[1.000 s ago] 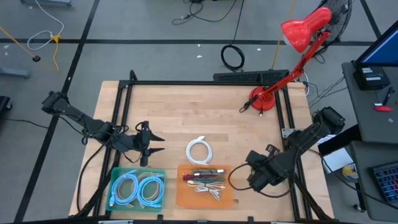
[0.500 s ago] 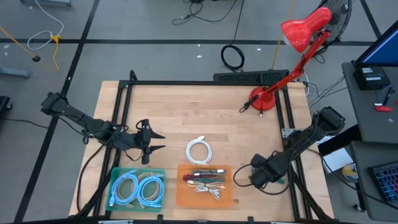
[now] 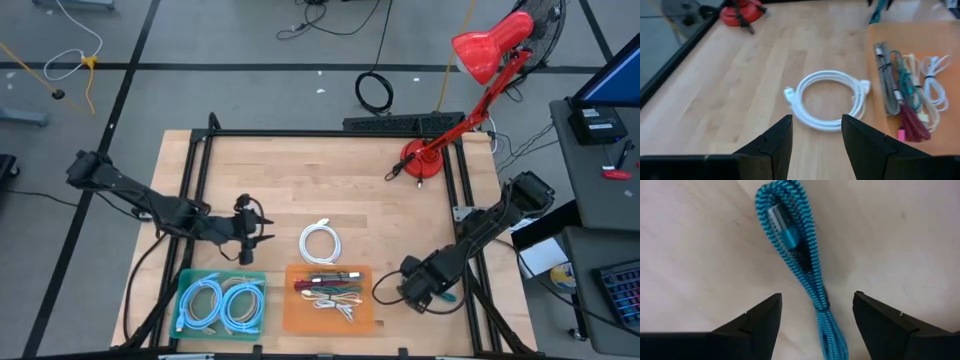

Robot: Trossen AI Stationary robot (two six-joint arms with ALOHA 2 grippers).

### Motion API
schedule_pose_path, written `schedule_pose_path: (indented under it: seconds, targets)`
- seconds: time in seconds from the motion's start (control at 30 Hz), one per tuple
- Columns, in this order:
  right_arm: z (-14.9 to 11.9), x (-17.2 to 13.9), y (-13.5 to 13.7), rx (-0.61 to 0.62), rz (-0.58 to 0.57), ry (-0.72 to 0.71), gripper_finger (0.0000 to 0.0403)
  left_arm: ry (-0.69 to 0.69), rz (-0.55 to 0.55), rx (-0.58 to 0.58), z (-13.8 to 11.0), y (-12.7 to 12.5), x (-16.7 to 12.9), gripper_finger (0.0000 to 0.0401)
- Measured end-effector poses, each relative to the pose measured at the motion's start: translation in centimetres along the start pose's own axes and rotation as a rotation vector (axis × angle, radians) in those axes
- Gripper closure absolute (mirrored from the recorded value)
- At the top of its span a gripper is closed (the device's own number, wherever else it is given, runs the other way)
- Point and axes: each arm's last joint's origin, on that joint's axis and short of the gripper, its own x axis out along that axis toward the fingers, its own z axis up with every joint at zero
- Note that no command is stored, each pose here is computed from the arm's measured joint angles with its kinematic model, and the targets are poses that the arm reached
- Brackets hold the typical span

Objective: Pick & Place USB Port
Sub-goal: Put the blue charger cable into the orange bin

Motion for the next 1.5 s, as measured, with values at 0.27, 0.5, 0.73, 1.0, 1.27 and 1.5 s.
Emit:
schedule_pose_path:
  seconds: [0.27, 0.5, 0.73, 1.0, 1.27, 1.5]
  targets:
    - [0.2, 1.9, -0.8, 0.004, 0.045, 0.013, 0.0206, -0.065, -0.122, -0.005, 0.9, -0.4, 0.4, 0.0229]
    - [0.1, 3.2, -2.1, 0.030, 0.021, 0.052, 0.0293, -0.095, -0.142, -0.018, 1.2, -0.1, -0.4, 0.0229]
    - [1.1, 1.7, -0.7, -0.069, 0.073, 0.003, 0.0384, -0.087, -0.142, -0.014, 1.1, -0.2, -0.3, 0.0229]
    - [3.6, -4.1, 3.2, -0.275, 0.162, -0.372, 0.0388, -0.083, -0.142, -0.013, 1.1, -0.2, -0.3, 0.0229]
    - [4.8, -9.9, 6.3, -0.456, 0.254, -0.699, 0.0388, -0.083, -0.142, -0.014, 1.1, -0.2, -0.3, 0.0229]
    - [6.7, -12.0, 8.1, -0.611, 0.398, -0.933, 0.0388, -0.082, -0.142, -0.013, 1.1, -0.2, -0.3, 0.0229]
